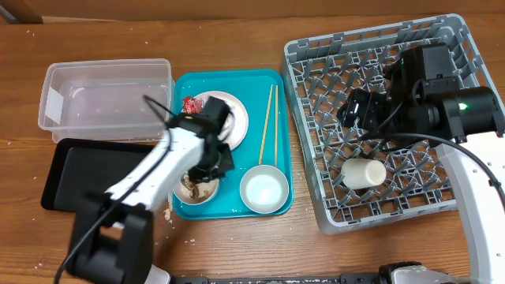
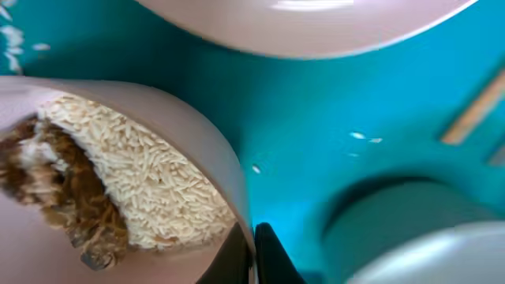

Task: Sort waste into correct bins and load items into the dishwasher
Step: 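Grasp the small pink bowl of food with the left gripper, then tip the pink bowl over the black tray to dump the food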

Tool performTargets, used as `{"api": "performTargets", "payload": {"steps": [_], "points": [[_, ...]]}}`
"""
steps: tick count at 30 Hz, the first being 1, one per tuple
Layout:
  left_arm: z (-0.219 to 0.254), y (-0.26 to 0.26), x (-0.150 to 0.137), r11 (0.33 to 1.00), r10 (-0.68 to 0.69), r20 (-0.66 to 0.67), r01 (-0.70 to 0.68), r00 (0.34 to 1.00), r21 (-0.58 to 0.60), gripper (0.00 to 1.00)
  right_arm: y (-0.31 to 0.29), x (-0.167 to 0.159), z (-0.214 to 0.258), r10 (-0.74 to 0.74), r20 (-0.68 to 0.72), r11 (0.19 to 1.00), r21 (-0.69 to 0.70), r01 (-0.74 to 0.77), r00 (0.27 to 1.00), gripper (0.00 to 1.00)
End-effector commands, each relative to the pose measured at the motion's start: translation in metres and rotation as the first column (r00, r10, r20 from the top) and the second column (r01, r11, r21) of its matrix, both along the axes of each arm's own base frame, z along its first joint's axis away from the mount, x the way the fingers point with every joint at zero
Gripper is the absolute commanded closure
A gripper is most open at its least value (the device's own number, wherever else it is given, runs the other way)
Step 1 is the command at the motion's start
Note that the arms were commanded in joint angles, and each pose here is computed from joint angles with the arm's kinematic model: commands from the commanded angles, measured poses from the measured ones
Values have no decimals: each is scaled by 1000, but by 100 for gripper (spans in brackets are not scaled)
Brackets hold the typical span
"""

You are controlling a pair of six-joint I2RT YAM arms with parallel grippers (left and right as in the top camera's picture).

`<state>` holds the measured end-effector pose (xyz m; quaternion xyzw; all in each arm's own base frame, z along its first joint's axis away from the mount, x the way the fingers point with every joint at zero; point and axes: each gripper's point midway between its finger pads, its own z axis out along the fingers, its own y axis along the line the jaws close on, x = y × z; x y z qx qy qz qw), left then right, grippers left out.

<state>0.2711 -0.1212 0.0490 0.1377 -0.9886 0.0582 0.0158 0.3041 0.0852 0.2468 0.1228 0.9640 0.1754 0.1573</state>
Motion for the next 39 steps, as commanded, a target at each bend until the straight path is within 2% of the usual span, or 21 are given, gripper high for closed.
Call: {"api": "performTargets", "payload": {"steps": [1,5,9,12,13,14,16,18,26,29,32,35,36,38,39], "points": [[55,2,17,960,28,106,2,994,-279,96,0,2,8,3,27,1000,7,-3,1000,4],[99,49,35,882,139,238,-11,961,-471,96,0,2,8,3,27,1000,7,-3,1000,4],[114,107,49,732,328,258,-72,909,-677,96,0,2,8,2,27,1000,7,-3,1000,3],[120,150,62,532,489,230,-79,841,-843,96,0,0,7,2,19,1000,6,-3,1000,3],[128,165,68,394,557,207,-37,804,-918,96,0,0,7,2,18,1000,6,-3,1000,3],[130,170,69,342,581,189,-27,792,-939,96,0,0,7,2,18,1000,6,-3,1000,3],[135,186,75,142,650,93,0,754,-990,96,0,0,7,2,16,1000,6,-3,1000,3],[121,191,76,68,661,-19,-86,750,-994,96,0,-1,7,2,11,1000,5,-2,1000,3],[120,189,70,36,667,-67,-123,742,-992,96,0,-4,6,3,0,1000,4,-3,1000,3],[126,180,59,39,667,-71,-131,742,-991,96,0,-5,5,3,-5,1000,3,-3,1000,3],[132,183,42,113,684,10,-93,729,-989,96,-1,-6,5,2,-8,1000,3,-2,1000,2],[130,213,30,117,745,7,-121,667,-986,96,0,-6,5,3,-8,1000,3,-3,1000,2],[123,229,21,173,762,61,-112,645,-978,96,0,-6,5,3,-8,1000,3,-3,1000,1],[114,232,8,187,750,26,-174,661,-967,96,-1,-5,5,2,-7,1000,3,-2,1000,0],[111,237,4,238,747,82,-150,660,-960,96,-1,-5,5,2,-7,1000,3,-2,1000,0]]}}
